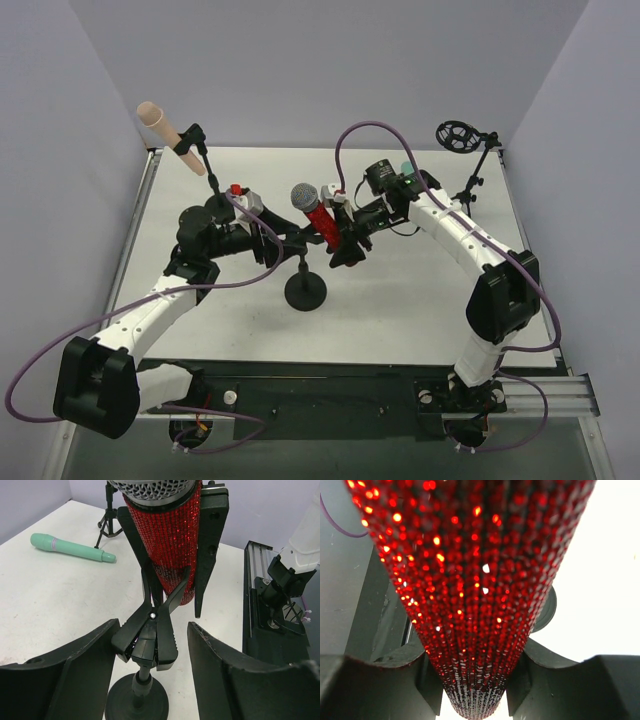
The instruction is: Attach the microphones to the stand
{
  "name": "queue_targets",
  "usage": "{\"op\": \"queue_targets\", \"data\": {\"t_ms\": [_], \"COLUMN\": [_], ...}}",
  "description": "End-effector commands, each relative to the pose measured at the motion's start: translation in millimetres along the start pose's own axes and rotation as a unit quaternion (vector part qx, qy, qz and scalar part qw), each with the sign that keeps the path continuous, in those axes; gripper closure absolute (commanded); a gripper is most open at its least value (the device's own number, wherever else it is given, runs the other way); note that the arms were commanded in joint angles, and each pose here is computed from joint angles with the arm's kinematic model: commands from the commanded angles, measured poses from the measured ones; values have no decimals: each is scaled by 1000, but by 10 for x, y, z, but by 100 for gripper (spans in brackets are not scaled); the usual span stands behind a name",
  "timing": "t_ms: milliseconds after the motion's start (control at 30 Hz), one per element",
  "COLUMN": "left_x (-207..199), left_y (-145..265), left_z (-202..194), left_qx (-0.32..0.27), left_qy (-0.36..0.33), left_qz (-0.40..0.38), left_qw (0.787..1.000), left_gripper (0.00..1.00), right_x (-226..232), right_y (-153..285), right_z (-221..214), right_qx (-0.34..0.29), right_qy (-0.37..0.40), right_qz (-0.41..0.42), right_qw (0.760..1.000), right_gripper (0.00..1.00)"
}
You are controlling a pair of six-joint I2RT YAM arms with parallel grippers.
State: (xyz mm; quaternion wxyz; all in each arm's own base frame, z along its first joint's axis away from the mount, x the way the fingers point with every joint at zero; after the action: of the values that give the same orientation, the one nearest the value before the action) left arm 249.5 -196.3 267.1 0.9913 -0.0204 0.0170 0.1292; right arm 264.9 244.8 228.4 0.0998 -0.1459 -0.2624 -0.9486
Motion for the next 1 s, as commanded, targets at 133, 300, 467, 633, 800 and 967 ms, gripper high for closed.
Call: {"op": "queue_targets", "data": {"t_ms": [133,300,467,633,800,967], "left_x": [-53,-62,-81,-98,-103,-156], "left_y": [-4,-3,2,-2,-17,3], "left_z": [98,87,75,82,113,171], "left_qx": [-3,-2,-7,-15,-53,-99], "left_qy": [-12,-10,-3,12,32,55], "left_qz": [-14,-15,-17,-14,7,48], "left_qw": [1000,1000,1000,1000,998,992], "left_gripper": [94,100,100,100,100,100], "right_x": [22,65,-3,-33,-31,-86], "right_y": [-71,-178,-262,-348,-453,-494], "right_z": [-158,-169,-126,-98,-89,-106], "right_qx": [36,54,51,52,52,51], "right_qy": [-42,-27,-40,-40,-40,-48], "right_qz": [5,12,23,33,46,47], "right_qw": [998,998,998,997,997,996], "right_gripper": [100,100,100,100,100,100]}}
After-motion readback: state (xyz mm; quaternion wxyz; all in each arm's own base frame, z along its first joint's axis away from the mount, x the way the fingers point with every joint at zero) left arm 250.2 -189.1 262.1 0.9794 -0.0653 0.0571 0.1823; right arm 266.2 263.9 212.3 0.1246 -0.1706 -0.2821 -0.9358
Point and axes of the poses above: each gripper's point midway between its finger pads, its own y axis back along the fingers, its own x axis along the line the jaws close on, z = x × y, the point moved 6 cm from there along y, back along the fingers, and after that the axes turned 7 degrees about -y, right-handed, at the moved point
